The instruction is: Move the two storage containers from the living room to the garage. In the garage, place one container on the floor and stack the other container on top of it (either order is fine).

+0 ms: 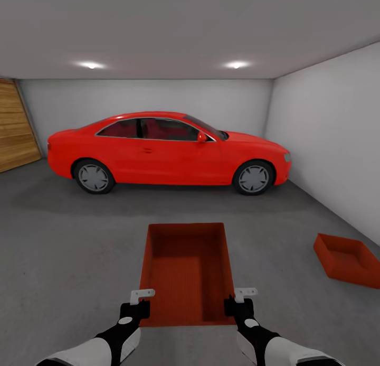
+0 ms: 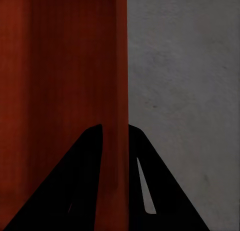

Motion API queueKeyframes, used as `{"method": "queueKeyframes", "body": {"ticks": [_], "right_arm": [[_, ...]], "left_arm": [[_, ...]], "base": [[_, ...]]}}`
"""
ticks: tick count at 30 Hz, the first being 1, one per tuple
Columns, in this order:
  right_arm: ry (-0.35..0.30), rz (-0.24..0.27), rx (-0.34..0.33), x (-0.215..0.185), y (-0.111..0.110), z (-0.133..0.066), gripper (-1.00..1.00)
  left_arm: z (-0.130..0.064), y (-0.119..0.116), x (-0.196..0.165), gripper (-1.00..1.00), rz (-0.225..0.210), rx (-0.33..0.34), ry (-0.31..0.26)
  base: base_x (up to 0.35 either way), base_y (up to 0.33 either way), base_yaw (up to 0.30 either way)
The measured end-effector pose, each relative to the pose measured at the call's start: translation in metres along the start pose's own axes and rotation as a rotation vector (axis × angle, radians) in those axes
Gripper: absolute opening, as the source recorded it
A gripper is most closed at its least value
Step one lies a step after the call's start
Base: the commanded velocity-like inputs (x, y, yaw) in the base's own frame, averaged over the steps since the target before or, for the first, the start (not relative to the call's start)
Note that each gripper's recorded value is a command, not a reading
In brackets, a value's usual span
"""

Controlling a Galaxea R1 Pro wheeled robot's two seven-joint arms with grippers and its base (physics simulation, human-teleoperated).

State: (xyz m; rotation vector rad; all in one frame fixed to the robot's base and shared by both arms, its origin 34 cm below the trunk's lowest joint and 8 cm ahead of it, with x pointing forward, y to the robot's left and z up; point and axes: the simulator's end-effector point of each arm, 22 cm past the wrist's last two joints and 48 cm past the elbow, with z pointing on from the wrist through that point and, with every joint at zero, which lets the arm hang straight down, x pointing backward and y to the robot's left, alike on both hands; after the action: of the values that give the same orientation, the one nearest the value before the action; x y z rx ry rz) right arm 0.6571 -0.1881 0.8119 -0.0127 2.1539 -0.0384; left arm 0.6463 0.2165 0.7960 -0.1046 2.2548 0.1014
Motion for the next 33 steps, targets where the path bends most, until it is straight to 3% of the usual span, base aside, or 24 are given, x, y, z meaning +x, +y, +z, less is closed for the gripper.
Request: {"method": "queueKeyframes", "body": {"ticks": [33], "right_arm": [[-0.001,0.000,0.000,-0.0001,0.0000,0.0000,-1.00]], "left_arm": [[0.0000,0.0000,0.0001,-1.00,-0.001,0.000,-0.001]], "base": [[0.321,0.000,0.000]]}}
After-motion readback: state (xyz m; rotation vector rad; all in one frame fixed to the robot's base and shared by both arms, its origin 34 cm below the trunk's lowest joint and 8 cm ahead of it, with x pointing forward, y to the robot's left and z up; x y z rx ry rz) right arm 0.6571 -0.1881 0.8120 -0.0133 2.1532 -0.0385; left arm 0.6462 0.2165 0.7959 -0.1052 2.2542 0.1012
